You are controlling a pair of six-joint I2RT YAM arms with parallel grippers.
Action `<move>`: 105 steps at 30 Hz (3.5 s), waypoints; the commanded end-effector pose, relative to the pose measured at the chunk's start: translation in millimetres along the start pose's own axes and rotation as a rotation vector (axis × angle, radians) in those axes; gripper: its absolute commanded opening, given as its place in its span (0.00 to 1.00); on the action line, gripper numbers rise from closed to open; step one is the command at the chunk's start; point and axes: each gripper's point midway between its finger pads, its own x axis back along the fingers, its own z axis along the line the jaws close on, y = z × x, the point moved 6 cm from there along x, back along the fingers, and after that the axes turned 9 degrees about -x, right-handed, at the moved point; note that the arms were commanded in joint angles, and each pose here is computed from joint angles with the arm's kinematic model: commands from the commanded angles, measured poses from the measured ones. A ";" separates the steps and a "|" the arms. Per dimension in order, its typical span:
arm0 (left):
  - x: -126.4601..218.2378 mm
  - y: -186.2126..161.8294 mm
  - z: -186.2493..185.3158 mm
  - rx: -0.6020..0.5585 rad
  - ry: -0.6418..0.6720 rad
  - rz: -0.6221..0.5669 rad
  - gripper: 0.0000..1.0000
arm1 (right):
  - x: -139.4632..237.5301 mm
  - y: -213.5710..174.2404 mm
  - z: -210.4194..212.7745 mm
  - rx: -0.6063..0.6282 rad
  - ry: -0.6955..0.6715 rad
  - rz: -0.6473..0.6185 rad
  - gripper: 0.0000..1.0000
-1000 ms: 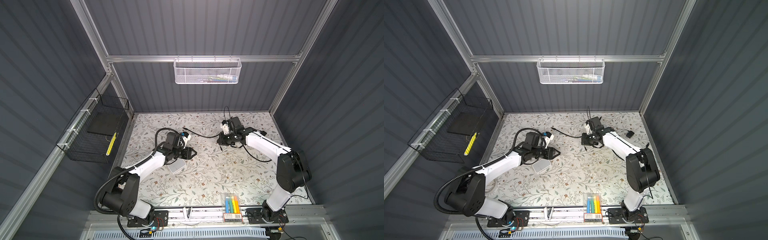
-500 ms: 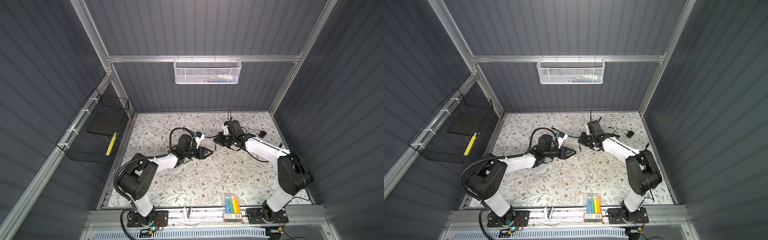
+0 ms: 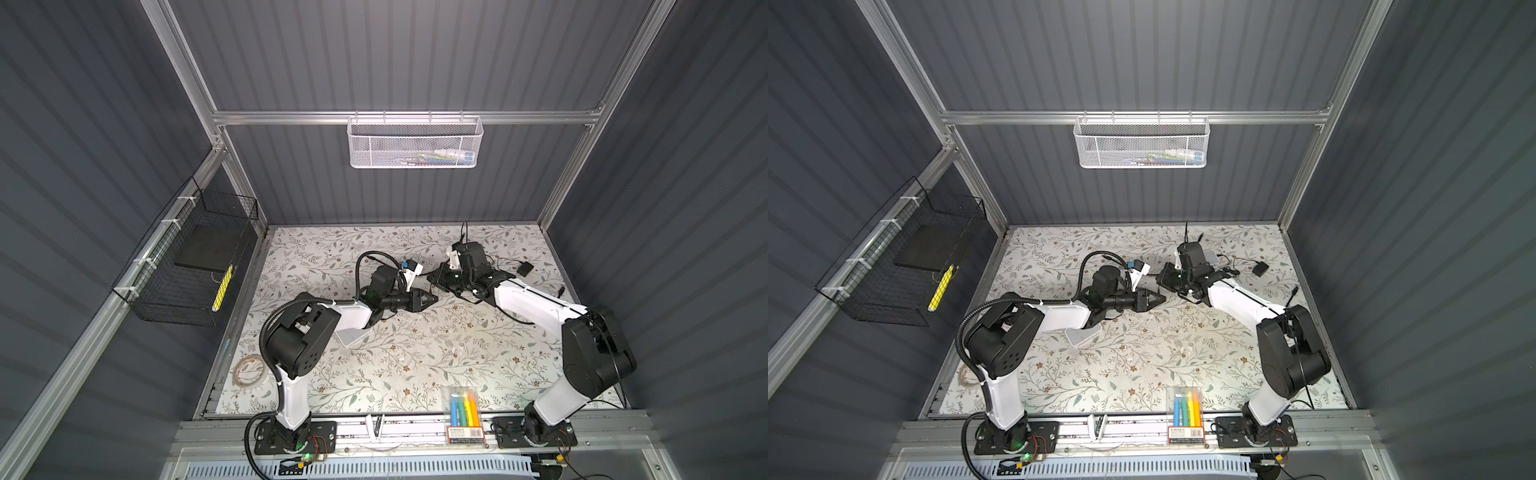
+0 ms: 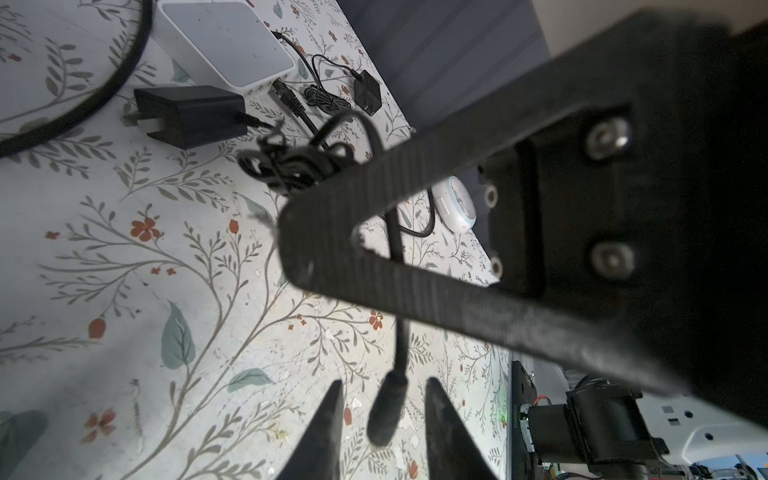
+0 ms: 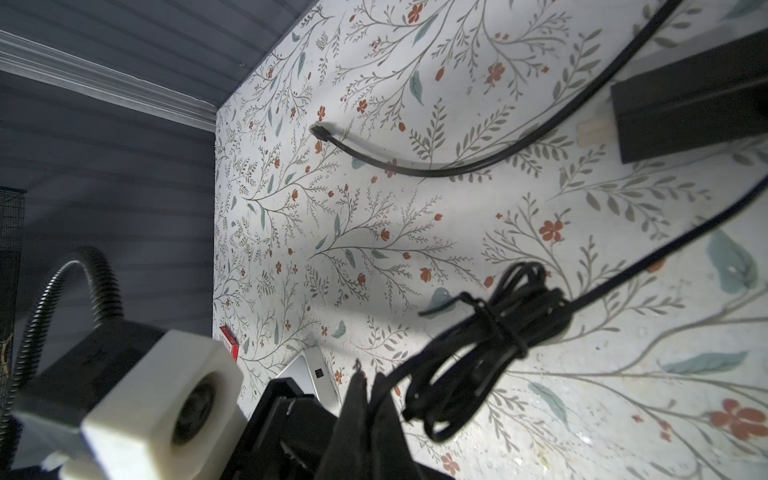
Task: Insert the plug into the switch port
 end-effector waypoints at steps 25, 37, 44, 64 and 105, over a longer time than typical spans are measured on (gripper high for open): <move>24.6 -12.3 -2.3 -0.159 -0.064 0.429 0.00 | 91.0 7.4 -21.2 0.521 -0.190 0.073 0.42; 42.8 0.9 -18.1 -0.280 -0.202 0.584 0.00 | 91.9 -42.2 -19.8 1.210 0.090 -0.015 0.44; 44.2 -0.4 -18.0 -0.284 -0.227 0.626 0.00 | 66.9 -62.4 -19.9 1.438 0.076 0.064 0.45; 60.1 -3.3 -37.0 -0.296 -0.218 0.636 0.00 | 42.0 -66.5 -1.3 1.623 0.103 0.031 0.44; 98.4 20.6 -30.8 -0.250 -0.002 0.160 0.36 | 28.9 -53.7 -18.6 1.344 -0.246 0.013 0.00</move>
